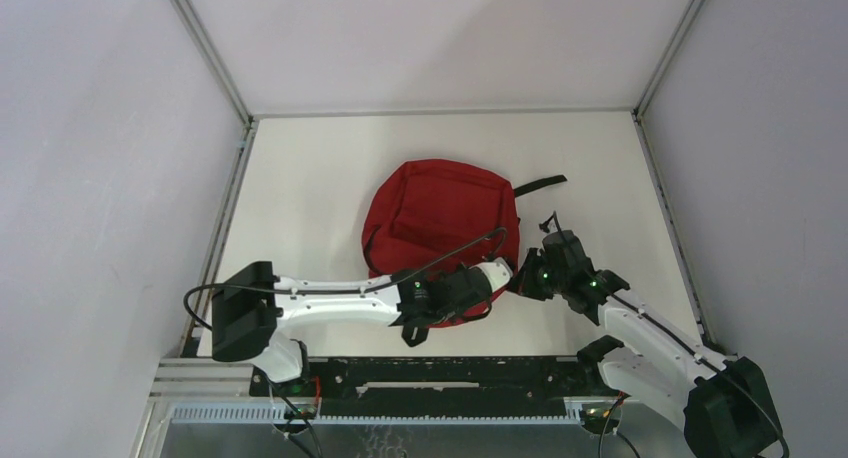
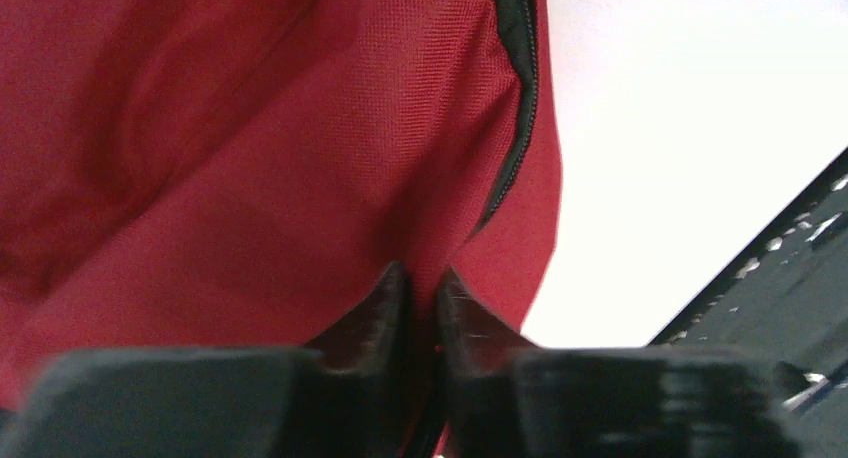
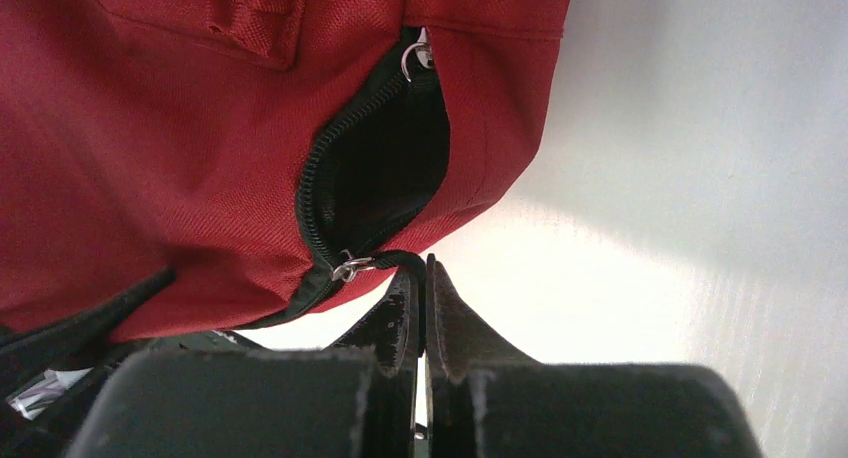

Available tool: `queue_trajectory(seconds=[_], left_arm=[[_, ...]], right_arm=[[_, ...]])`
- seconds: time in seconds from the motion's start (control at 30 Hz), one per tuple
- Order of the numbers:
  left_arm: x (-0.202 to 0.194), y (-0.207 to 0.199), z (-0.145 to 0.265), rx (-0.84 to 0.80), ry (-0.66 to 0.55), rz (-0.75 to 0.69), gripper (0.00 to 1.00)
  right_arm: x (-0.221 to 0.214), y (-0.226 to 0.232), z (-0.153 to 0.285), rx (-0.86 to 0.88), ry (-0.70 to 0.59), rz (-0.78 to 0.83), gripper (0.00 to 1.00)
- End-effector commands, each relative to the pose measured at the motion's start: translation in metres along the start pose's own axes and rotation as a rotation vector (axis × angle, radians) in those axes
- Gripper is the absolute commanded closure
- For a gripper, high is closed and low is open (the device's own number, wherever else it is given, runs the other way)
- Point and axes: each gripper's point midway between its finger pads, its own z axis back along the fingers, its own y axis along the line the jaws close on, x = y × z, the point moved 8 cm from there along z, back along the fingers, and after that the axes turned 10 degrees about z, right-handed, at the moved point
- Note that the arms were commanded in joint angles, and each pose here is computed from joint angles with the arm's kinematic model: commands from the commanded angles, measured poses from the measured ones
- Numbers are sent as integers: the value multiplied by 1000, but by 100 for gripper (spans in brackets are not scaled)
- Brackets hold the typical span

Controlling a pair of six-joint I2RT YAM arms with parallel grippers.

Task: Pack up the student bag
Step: Zip the student bag at the center of the board.

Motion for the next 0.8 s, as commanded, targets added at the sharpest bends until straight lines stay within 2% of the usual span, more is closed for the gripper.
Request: queue_trajectory(seconds=[0.0, 0.07, 0.4, 0.57, 0.77], left_arm=[[34, 4, 17, 30, -107, 56, 97], [34, 7, 23, 29, -108, 57, 100], [2, 26, 58, -15, -115, 131, 100], [-7, 32, 72, -69, -135, 161, 100], [-7, 24, 70, -155, -137, 173, 100]], right_arm=[[16, 6, 7, 15, -62, 11, 100], [17, 6, 8, 14, -67, 13, 100], [32, -19, 6, -57, -105, -51, 100], [34, -26, -3, -126, -63, -73, 100], [40, -27, -2, -145, -111, -83, 100]])
